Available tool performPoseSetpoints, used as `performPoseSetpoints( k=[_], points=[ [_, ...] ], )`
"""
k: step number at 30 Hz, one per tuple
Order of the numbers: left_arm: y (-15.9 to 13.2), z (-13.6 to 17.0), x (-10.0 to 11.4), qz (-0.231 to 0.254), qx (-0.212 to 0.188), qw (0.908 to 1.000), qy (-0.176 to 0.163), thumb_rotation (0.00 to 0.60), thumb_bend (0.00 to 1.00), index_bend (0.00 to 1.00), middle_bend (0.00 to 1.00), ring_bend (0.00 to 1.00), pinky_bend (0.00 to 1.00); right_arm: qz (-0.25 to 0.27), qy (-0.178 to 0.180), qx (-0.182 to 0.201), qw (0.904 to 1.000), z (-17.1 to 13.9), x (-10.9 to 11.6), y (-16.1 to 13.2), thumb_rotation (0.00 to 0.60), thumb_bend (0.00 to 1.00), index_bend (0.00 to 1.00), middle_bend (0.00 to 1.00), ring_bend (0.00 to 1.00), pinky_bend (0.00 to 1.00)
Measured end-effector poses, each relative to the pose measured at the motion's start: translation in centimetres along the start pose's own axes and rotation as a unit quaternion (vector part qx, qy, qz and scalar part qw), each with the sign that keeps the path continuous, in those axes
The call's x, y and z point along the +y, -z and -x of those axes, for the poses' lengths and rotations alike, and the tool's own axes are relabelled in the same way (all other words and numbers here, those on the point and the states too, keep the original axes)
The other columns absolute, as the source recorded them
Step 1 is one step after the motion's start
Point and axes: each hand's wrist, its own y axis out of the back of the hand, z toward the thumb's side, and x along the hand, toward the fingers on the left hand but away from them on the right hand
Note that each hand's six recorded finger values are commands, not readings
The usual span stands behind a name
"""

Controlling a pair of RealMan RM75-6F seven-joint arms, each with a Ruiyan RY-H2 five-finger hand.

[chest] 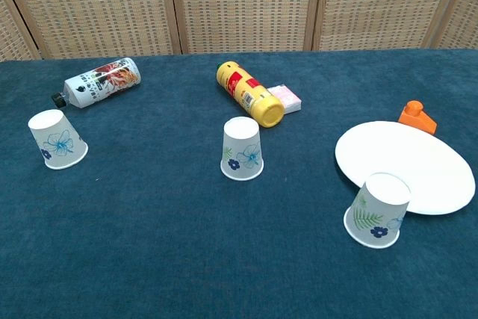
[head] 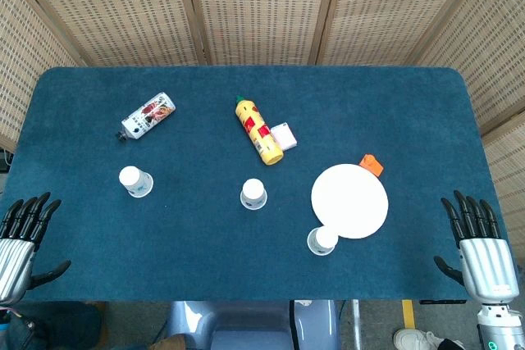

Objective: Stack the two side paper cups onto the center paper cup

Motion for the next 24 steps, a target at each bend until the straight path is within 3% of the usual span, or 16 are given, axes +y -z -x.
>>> performPoseSetpoints(
  k=[9, 13, 18, 21, 24],
  points=[
    [0.0, 0.0, 0.3, 0.005, -0.001, 1.0000, -0.006, 0.600, 0.00, 0.00, 0.00, 0.00, 0.00, 0.018, -0.019, 0.017, 0.9995, 0.0, -0.7, -0.5, 0.600, 0.00, 0.00, 0.00, 0.00, 0.00],
    [0.1, -0.1, 0.4, 0.007, -0.001, 0.9999, -0.008, 0.600, 0.00, 0.00, 0.00, 0.00, 0.00, 0.026, -0.045, 0.040, 0.9978, 0.6, -1.8, -1.3, 0.600, 0.00, 0.06, 0.04, 0.01, 0.00],
    [0.0, -0.4, 0.4, 0.007, -0.001, 0.9999, -0.008, 0.600, 0.00, 0.00, 0.00, 0.00, 0.00, 0.058, -0.094, 0.107, 0.9881, 2.2, -3.8, -3.8, 0.600, 0.04, 0.18, 0.21, 0.17, 0.14],
    [0.1, -0.6, 0.2, 0.008, 0.003, 1.0000, -0.003, 0.600, 0.00, 0.00, 0.00, 0.00, 0.00, 0.077, -0.125, 0.154, 0.9772, 3.3, -4.9, -5.9, 0.600, 0.15, 0.23, 0.27, 0.24, 0.20],
    [0.2, -0.8, 0.1, 0.008, 0.007, 0.9999, 0.001, 0.600, 0.00, 0.00, 0.00, 0.00, 0.00, 0.073, -0.142, 0.200, 0.9665, 4.3, -5.8, -8.1, 0.600, 0.19, 0.27, 0.29, 0.26, 0.22]
  ],
)
